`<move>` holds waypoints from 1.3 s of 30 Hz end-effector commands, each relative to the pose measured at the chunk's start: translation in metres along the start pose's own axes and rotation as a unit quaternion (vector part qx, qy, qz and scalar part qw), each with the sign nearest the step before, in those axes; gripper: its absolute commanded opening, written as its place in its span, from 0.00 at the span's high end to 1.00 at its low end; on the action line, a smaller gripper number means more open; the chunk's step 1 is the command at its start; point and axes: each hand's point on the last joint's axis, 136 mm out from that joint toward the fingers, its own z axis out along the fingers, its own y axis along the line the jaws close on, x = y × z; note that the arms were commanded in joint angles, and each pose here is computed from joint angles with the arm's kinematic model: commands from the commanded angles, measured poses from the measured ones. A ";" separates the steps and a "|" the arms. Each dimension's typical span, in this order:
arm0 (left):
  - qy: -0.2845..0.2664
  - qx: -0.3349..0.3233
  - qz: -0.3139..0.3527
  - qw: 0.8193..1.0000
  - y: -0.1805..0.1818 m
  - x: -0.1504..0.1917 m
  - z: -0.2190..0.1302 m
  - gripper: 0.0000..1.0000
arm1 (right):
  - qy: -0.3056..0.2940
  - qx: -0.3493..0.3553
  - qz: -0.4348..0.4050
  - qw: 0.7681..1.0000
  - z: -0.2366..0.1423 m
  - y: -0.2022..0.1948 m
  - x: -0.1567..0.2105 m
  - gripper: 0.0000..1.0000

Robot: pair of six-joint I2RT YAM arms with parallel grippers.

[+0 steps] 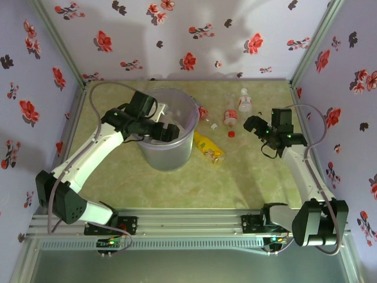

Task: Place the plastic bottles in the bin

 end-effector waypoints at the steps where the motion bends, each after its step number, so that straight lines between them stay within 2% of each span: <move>1: -0.033 0.001 0.011 0.999 -0.005 -0.014 -0.021 0.00 | -0.038 0.050 -0.047 0.997 -0.004 0.004 -0.018 0.01; 4: -0.050 0.002 0.008 0.999 -0.006 -0.019 -0.028 0.01 | -0.053 0.089 -0.079 0.991 0.007 0.009 -0.025 0.01; 8: -0.077 0.004 0.004 0.997 -0.009 -0.028 -0.041 0.00 | -0.042 0.127 -0.088 0.987 0.033 0.009 -0.038 0.02; 12: -0.112 0.000 -0.014 0.994 -0.007 -0.033 -0.052 0.00 | -0.055 0.136 -0.091 0.985 0.058 0.018 -0.059 0.04; 20: -0.162 0.000 -0.043 0.986 -0.003 -0.035 -0.068 0.00 | 0.002 0.158 -0.096 0.983 0.131 0.019 -0.070 0.09; 27: -0.178 0.005 -0.056 0.982 -0.003 -0.041 -0.066 0.00 | 0.051 0.153 -0.088 0.983 0.176 0.007 -0.066 0.09; 33: -0.187 0.007 -0.064 0.980 -0.002 -0.041 -0.063 0.00 | 0.072 0.145 -0.082 0.983 0.196 0.004 -0.056 0.08; 39: -0.192 0.000 -0.058 0.980 -0.001 -0.046 -0.070 0.01 | 0.086 0.147 -0.071 0.983 0.207 -0.004 -0.048 0.12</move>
